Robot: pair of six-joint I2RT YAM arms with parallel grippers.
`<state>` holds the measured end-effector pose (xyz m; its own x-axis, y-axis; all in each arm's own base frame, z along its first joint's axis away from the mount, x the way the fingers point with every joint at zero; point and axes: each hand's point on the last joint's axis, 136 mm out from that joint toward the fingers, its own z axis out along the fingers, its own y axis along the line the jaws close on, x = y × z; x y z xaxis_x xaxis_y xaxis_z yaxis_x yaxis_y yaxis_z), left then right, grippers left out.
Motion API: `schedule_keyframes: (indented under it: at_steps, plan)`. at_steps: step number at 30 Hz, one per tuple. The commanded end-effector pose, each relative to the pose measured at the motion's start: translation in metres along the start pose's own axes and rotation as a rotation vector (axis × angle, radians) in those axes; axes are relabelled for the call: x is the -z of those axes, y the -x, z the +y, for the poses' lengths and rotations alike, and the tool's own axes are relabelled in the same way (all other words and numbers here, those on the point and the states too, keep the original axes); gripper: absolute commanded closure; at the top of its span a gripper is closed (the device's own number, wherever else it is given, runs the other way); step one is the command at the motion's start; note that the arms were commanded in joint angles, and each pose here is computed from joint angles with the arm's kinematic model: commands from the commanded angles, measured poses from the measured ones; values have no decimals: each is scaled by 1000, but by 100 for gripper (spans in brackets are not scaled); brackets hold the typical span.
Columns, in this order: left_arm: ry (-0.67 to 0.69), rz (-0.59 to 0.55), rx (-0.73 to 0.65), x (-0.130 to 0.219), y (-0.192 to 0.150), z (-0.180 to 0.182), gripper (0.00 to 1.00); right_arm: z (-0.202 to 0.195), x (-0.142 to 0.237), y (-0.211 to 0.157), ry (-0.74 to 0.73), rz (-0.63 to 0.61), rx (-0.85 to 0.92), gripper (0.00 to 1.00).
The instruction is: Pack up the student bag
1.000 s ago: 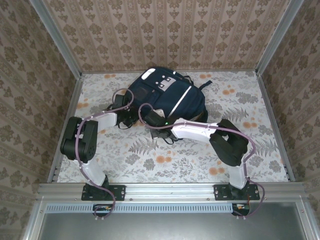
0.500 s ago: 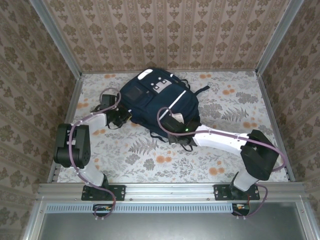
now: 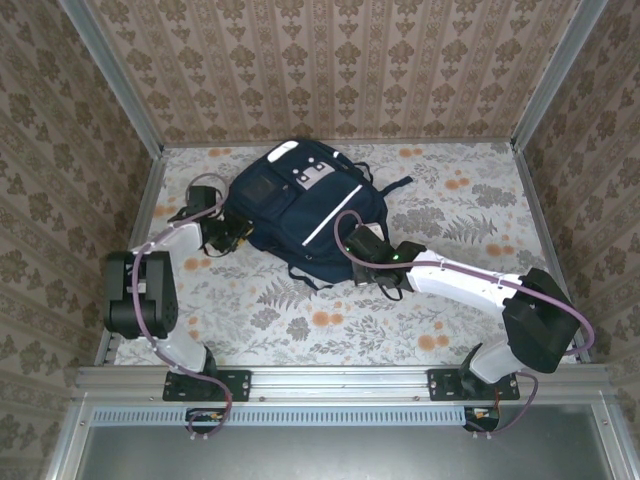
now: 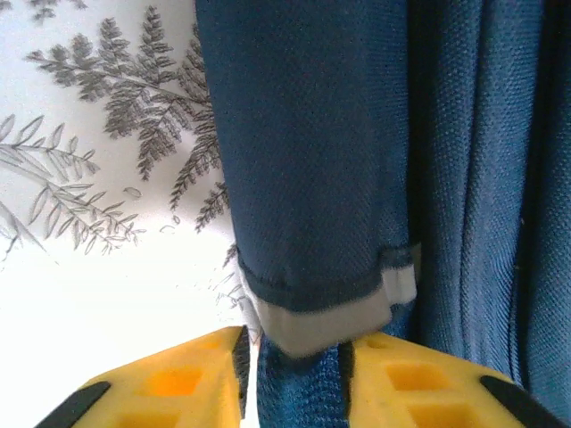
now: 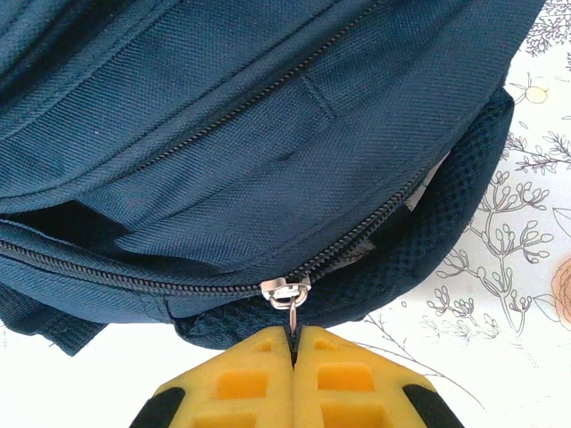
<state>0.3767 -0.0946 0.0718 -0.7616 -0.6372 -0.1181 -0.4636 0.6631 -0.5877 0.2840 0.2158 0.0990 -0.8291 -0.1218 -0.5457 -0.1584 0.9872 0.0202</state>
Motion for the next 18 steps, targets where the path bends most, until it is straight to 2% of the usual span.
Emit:
schedule_keyframes:
  at_steps: [1, 5, 9, 14, 18]
  plan:
    - [23, -19, -35, 23, -24, -16, 57, 3, 2, -10, 20, 30, 27, 100]
    - [41, 16, -13, 30, -80, -23, 55, 3, 2, -11, 29, 30, 21, 100]
    - [-4, 54, 33, 30, -138, -37, 55, 6, 4, -12, 51, 23, 32, 100]
    - [-91, 82, 97, 25, -187, -65, 55, 4, 8, -13, 75, 10, 44, 100]
    - [-152, 90, 131, 16, -209, -91, 54, 2, 7, -15, 93, 10, 40, 100]
